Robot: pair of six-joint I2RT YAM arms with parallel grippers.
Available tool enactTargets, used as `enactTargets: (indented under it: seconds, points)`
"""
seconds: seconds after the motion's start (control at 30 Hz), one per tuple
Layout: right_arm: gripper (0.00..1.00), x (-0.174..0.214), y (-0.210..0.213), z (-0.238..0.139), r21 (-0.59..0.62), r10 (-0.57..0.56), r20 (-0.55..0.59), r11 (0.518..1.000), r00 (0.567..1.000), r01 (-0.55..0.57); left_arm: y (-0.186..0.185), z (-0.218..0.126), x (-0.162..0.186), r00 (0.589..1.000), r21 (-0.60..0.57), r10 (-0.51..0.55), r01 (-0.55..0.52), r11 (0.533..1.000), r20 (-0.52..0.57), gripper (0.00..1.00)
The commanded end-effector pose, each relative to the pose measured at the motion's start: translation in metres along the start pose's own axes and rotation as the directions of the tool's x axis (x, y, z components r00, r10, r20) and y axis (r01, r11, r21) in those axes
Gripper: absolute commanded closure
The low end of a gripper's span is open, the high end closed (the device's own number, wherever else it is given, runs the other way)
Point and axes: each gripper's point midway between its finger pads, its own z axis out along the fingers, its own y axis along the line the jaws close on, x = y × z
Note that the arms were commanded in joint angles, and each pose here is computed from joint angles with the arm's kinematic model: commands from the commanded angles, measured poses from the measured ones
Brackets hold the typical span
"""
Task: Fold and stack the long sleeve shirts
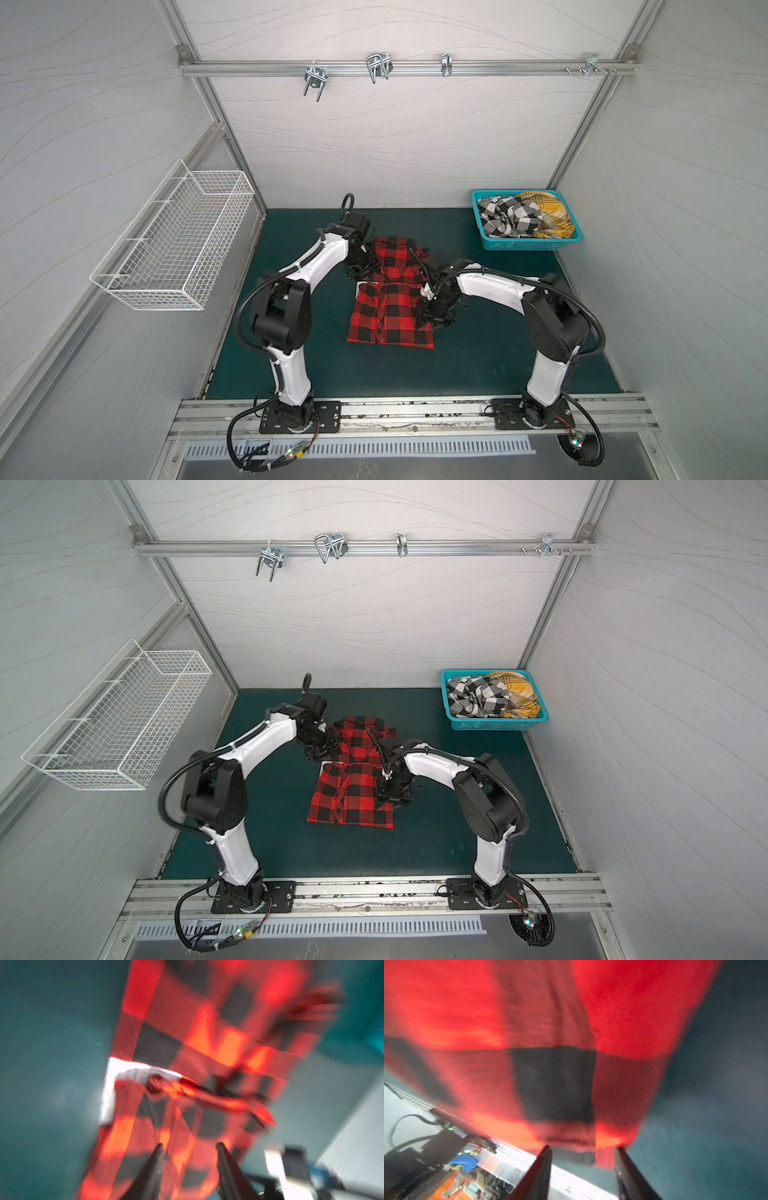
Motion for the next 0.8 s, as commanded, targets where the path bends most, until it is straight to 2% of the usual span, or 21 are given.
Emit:
enactTargets:
  seconds: [0.0, 0.07, 0.17, 0.27, 0.33, 0.37, 0.43, 0.6, 0.77]
  points:
    - [0.44, 0.007, 0.008, -0.049, -0.001, -0.042, 0.073, 0.999, 0.996, 0.042, 0.027, -0.048, 0.020, 0.998, -0.039, 0.025, -0.023, 0.999, 0.049, 0.50]
    - [0.42, 0.010, 0.006, -0.064, -0.013, -0.042, 0.108, 0.999, 0.993, 0.044, 0.051, -0.054, 0.040, 0.999, -0.013, -0.041, 0.041, 0.999, 0.005, 0.50]
    - [0.40, 0.019, -0.002, -0.078, -0.039, -0.020, 0.143, 0.999, 0.989, 0.025, 0.093, -0.052, 0.078, 0.990, -0.032, -0.129, 0.127, 0.991, -0.062, 0.46]
    - [0.39, 0.030, -0.012, -0.080, -0.069, 0.001, 0.174, 0.998, 0.985, 0.011, 0.126, -0.041, 0.113, 0.970, -0.057, -0.219, 0.214, 0.975, -0.108, 0.38]
    - [0.38, 0.037, -0.021, -0.074, -0.073, 0.020, 0.195, 0.997, 0.981, -0.006, 0.134, -0.027, 0.130, 0.946, -0.020, -0.284, 0.285, 0.958, -0.158, 0.30]
    - [0.37, 0.040, -0.024, -0.069, -0.084, 0.031, 0.202, 0.996, 0.979, -0.014, 0.136, -0.022, 0.134, 0.935, -0.003, -0.309, 0.314, 0.949, -0.176, 0.27]
    - [0.36, 0.046, -0.028, -0.057, -0.128, 0.060, 0.201, 0.991, 0.978, -0.035, 0.140, -0.011, 0.138, 0.911, 0.021, -0.357, 0.369, 0.929, -0.208, 0.25]
    - [0.37, 0.057, -0.031, -0.021, -0.221, 0.151, 0.112, 0.967, 0.982, -0.124, 0.149, 0.006, 0.135, 0.881, -0.025, -0.414, 0.420, 0.907, -0.228, 0.30]
    - [0.37, 0.054, -0.038, 0.004, -0.222, 0.209, 0.044, 0.955, 0.977, -0.194, 0.152, 0.028, 0.140, 0.853, -0.015, -0.447, 0.461, 0.887, -0.270, 0.30]
